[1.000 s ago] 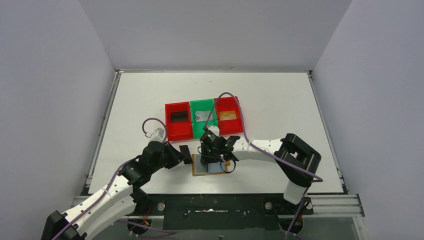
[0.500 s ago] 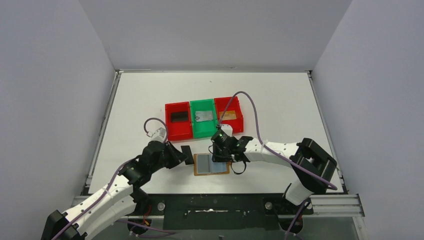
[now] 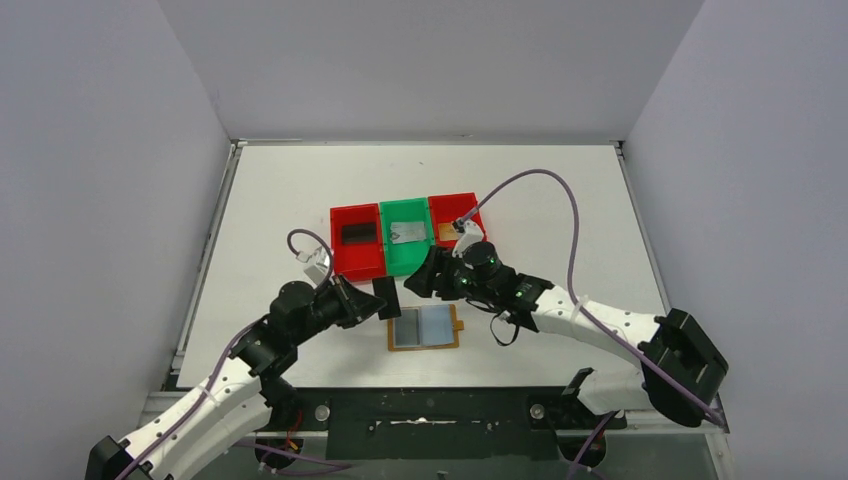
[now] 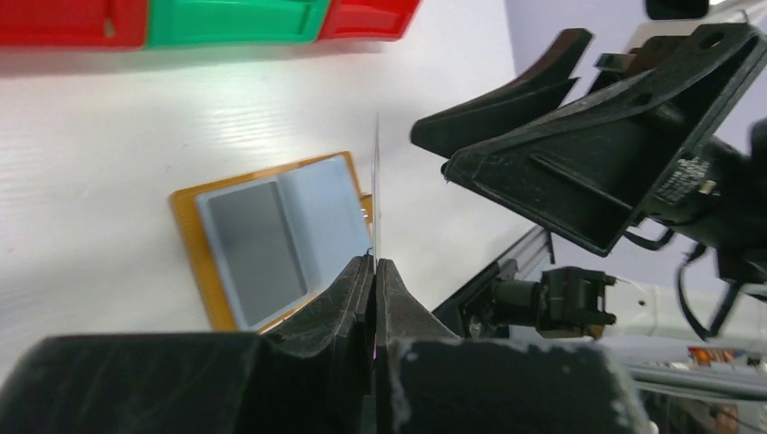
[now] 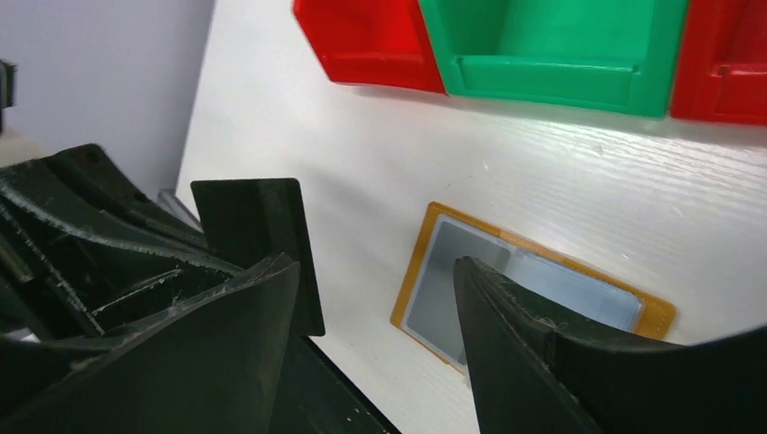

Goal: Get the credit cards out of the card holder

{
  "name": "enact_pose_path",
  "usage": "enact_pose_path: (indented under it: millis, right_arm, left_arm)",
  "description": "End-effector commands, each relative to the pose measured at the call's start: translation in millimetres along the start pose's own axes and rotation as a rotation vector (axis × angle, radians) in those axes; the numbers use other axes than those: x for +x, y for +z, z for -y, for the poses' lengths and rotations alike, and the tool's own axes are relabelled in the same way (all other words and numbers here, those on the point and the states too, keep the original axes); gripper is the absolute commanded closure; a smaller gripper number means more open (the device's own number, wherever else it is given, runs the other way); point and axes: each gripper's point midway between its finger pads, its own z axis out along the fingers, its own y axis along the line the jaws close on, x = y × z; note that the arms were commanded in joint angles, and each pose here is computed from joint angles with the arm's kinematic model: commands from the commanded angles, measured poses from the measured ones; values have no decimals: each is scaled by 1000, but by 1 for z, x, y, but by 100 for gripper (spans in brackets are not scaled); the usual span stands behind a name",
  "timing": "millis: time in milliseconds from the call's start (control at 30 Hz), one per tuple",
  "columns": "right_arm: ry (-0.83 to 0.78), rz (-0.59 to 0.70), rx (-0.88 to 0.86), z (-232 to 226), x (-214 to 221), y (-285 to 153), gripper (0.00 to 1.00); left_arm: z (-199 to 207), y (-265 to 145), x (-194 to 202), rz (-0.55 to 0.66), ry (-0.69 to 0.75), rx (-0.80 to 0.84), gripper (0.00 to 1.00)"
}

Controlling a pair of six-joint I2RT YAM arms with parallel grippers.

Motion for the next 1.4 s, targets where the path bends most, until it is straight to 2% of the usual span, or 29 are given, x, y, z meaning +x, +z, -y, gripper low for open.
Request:
enact_pose_path:
  millis: [0,300,633,800,1100,1300,1367]
  right_arm:
    - [-7,130,-264,-44,-21,-18,32]
    - [-8,128,-470,-73,-23,-37,30]
    - [-5,107,-613,-92,-27,-47,47]
    - [9,70,-635,-93,-20,-43,49]
    - [-2,72,-694,-101,-20,-53,83]
    - [4,71,-712,-102,-18,-58,100]
    - [4,76,-697,-101,-19,-58,100]
  left_arm:
    - [50,-6,-12,24,69,260,100]
    - [78,-19,-16,-2,32,466,100]
    - [84,-32,-14,-42,-22,584,100]
    - [91,-35,-17,-37,-16,614,100]
    - [86,-34,-18,-24,-25,596,100]
    - [79,-31,-22,-11,-37,560,100]
    - [75,-28,-24,-7,-39,533,91]
